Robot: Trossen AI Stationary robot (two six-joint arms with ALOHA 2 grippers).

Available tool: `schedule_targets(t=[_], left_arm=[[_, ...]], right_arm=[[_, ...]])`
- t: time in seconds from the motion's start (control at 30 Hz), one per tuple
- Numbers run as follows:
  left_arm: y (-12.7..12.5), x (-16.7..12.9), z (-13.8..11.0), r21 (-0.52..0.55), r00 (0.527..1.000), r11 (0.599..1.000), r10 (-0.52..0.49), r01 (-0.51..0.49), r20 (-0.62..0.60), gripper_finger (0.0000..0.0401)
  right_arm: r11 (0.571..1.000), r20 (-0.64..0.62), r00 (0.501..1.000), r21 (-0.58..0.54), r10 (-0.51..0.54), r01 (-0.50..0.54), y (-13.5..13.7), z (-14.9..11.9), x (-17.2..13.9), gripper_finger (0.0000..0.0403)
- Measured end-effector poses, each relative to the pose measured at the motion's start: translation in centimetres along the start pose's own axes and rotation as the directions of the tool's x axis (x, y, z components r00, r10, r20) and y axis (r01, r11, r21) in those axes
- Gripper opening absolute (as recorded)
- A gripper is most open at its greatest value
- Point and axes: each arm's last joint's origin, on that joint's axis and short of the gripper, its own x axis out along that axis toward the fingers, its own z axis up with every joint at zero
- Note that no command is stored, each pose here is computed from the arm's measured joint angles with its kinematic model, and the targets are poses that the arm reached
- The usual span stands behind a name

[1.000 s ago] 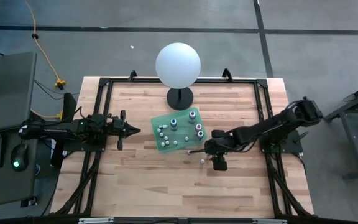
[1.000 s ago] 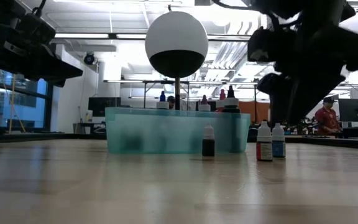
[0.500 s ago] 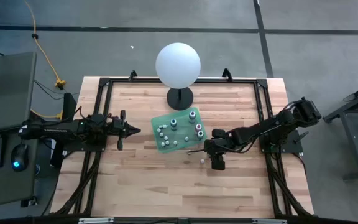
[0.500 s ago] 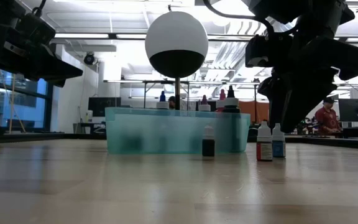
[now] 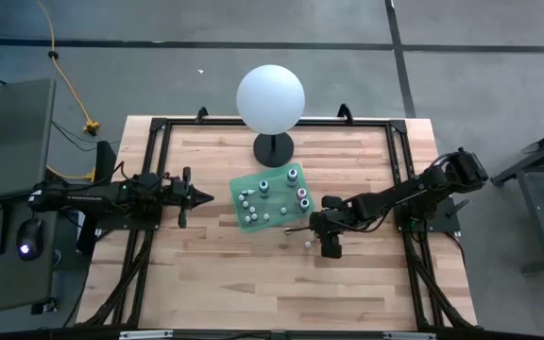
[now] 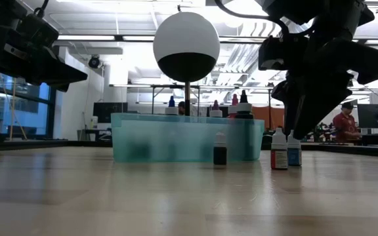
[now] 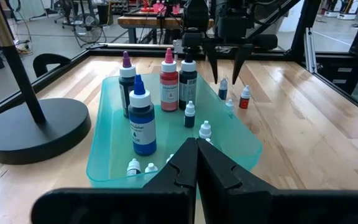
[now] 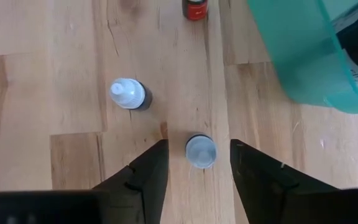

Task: Pick & Place food coloring
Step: Put the small blue food coloring bottle into the bin

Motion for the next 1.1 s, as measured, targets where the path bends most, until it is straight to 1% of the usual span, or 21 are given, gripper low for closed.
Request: schedule_targets(t=[0.37,0.63,0.8,1.1], left_arm=[[0.0,0.0,0.0,0.0,1.0,1.0,0.0,0.0,0.0,0.0],[0.0,0.0,0.0,0.0,1.0,1.0,0.0,0.0,0.0,0.0],[0.0,0.0,0.0,0.0,1.0,1.0,0.0,0.0,0.0,0.0],[0.0,0.0,0.0,0.0,1.0,1.0,0.0,0.0,0.0,0.0]], right_arm=[[1.0,0.005,1.0,-0.003,0.0,0.0,0.0,-0.1,0.1,0.016],[0.999,-0.006,1.0,0.043,0.016,-0.016,-0.4,-1.4,1.0,0.0143],[0.998,0.021,0.999,0.048,0.028,-0.028,-0.3,-1.2,1.1,0.0134],[0.998,0.048,0.998,0.045,0.042,-0.044,-0.2,-0.9,1.1,0.0133]])
